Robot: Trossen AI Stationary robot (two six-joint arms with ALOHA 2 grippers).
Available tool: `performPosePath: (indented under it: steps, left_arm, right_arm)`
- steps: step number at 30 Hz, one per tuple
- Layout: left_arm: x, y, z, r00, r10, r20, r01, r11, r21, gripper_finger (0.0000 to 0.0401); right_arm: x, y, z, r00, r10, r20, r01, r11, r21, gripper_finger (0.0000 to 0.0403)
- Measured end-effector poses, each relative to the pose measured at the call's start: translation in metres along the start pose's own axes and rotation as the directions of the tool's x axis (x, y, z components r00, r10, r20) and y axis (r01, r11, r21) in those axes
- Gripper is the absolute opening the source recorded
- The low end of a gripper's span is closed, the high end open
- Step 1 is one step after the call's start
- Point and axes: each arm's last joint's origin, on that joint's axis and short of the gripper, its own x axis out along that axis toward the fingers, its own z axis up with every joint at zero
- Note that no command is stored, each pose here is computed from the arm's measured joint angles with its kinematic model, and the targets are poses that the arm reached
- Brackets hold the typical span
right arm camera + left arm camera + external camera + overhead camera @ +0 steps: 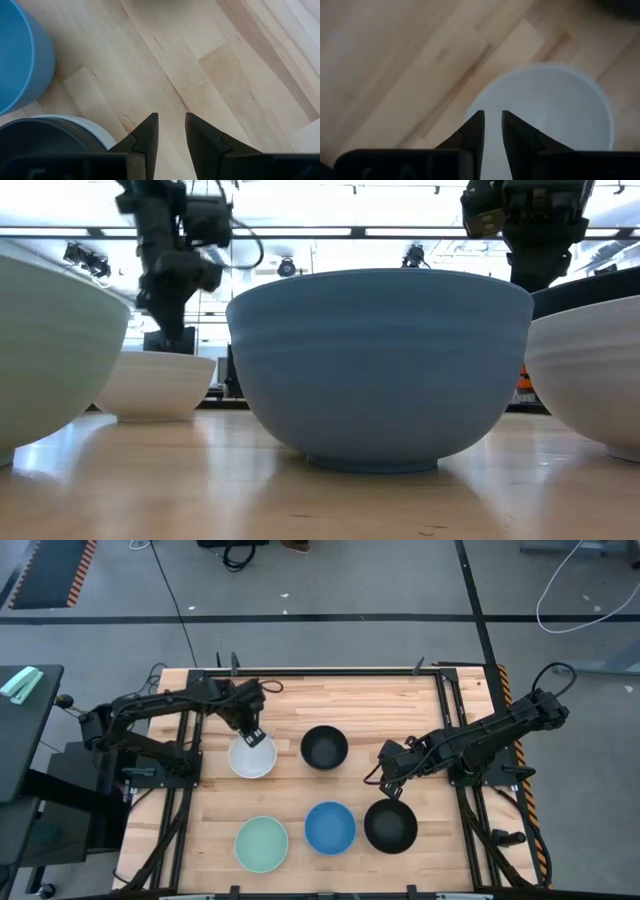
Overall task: Nest bowls inside each other
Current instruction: Stack the white bowl on the top black bowl
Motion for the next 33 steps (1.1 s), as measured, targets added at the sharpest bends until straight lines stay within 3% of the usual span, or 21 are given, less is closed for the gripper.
performPosePath:
  steps: [5, 10, 17, 33]
  left_arm:
    - [-0.004, 0.003, 0.009, 0.999, 0.030, -0.043, -0.030, 1.000, 0.005, 0.0083]
    - [0.011, 0.009, 0.009, 0.984, 0.073, -0.161, -0.075, 0.997, -0.010, 0.0088]
    - [0.027, 0.008, 0.013, 0.971, 0.093, -0.222, -0.094, 0.996, 0.004, 0.0090]
    - [0.038, 0.005, 0.019, 0.974, 0.052, -0.218, -0.044, 0.998, 0.040, 0.0090]
  right_arm:
    - [0.000, 0.000, 0.000, 1.000, 0.000, 0.000, 0.000, 1.000, 0.003, 0.0105]
    - [0.000, 0.000, 0.000, 1.000, 0.000, -0.001, 0.000, 1.000, 0.002, 0.0105]
    - [0.000, 0.000, -0.001, 1.000, 0.001, -0.001, -0.001, 1.000, -0.002, 0.0105]
    - [0.000, 0.000, -0.001, 1.000, 0.000, -0.002, 0.000, 1.000, -0.003, 0.0105]
